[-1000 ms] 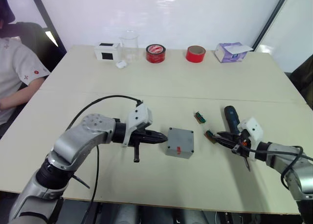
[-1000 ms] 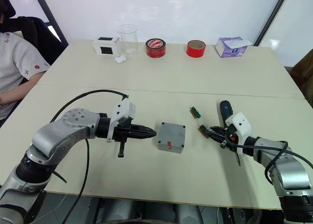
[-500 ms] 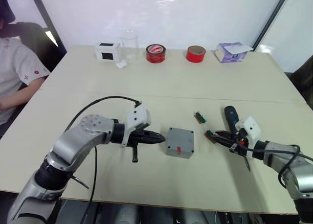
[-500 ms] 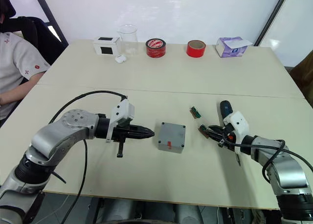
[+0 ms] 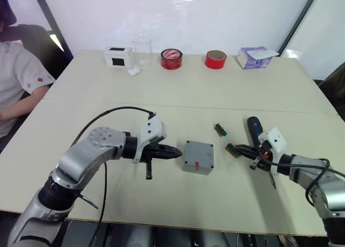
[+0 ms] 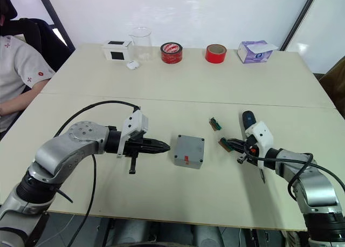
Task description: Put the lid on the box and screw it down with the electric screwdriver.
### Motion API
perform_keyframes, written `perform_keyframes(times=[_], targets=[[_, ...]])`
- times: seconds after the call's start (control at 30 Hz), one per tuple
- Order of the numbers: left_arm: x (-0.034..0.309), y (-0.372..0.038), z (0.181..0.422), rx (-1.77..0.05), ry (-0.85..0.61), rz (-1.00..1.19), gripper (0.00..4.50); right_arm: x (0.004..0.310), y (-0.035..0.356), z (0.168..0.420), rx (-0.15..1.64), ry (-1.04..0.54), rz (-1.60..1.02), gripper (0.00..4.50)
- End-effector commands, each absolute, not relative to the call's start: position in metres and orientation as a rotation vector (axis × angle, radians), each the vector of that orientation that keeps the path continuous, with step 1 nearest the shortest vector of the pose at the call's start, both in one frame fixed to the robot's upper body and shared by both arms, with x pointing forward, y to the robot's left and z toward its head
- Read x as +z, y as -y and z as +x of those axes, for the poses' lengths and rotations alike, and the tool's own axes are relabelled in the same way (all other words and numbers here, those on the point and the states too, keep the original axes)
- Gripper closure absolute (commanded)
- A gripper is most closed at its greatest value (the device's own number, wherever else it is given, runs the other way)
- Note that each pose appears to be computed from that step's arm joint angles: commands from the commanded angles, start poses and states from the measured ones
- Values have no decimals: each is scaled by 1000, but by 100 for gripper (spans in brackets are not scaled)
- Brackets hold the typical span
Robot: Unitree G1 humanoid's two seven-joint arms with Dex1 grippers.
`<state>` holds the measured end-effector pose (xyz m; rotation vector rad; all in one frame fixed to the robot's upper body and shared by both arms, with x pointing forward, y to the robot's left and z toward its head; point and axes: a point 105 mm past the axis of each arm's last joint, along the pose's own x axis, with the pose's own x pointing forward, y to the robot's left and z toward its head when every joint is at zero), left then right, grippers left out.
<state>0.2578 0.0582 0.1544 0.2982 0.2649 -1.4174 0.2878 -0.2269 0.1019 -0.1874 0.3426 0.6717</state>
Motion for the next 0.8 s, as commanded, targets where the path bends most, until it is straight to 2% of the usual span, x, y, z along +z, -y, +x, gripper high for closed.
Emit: perform_keyframes(times=[0.03, 0.23, 0.33, 0.53, 0.8], targets=[[162, -58, 258, -1417, -221, 317, 450, 133, 228, 293, 658, -235, -191, 444], [164, -61, 266, -1377, -217, 301, 450, 162, 223, 292, 645, -166, -173, 444], [169, -66, 275, -1345, -210, 280, 450, 176, 202, 283, 727, -143, -152, 444], [167, -77, 284, -1317, -230, 289, 450, 174, 155, 266, 897, -161, -142, 444], [165, -78, 281, -1319, -239, 285, 450, 161, 145, 263, 917, -192, -136, 444]])
